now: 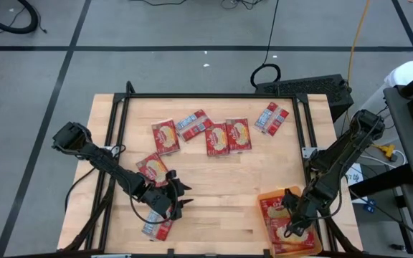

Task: Sort popcorn bags into baskets
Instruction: Put the popcorn pack into the orange bin

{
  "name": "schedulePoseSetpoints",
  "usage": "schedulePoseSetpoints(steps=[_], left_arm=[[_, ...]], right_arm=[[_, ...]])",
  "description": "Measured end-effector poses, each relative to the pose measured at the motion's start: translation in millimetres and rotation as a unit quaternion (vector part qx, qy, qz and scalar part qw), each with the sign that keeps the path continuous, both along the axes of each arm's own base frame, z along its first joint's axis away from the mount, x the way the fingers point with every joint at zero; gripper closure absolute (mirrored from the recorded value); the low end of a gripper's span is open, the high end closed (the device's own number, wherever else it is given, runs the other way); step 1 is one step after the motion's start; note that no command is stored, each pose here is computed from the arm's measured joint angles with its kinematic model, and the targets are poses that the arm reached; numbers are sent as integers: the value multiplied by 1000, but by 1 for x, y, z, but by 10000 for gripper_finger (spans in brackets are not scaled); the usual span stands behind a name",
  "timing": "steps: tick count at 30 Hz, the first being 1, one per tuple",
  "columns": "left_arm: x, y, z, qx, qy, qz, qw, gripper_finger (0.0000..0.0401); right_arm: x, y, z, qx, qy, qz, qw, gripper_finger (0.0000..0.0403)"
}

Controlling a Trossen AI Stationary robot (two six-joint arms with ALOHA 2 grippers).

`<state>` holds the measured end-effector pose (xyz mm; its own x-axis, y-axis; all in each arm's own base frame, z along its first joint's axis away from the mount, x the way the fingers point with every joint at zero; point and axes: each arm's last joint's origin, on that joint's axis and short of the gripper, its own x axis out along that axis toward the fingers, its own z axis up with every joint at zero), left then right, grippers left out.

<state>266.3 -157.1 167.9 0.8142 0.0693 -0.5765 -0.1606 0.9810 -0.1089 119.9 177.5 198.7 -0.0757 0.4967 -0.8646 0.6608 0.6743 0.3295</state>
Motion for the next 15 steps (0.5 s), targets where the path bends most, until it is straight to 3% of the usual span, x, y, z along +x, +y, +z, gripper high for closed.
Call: schedulePoseSetpoints(steps=[5, 11, 15], left_arm=[[2, 2, 0, -6, 0, -1, 1000, 187], [3, 1, 1, -4, -6, -5, 1000, 187], [3, 3, 1, -1, -6, -5, 1000, 187]], right_arm=[[3, 1, 0, 4, -31, 19, 999, 300], [-3, -3, -1, 8, 23, 40, 999, 250], [-1, -6, 0, -3, 4, 29, 1000, 242]])
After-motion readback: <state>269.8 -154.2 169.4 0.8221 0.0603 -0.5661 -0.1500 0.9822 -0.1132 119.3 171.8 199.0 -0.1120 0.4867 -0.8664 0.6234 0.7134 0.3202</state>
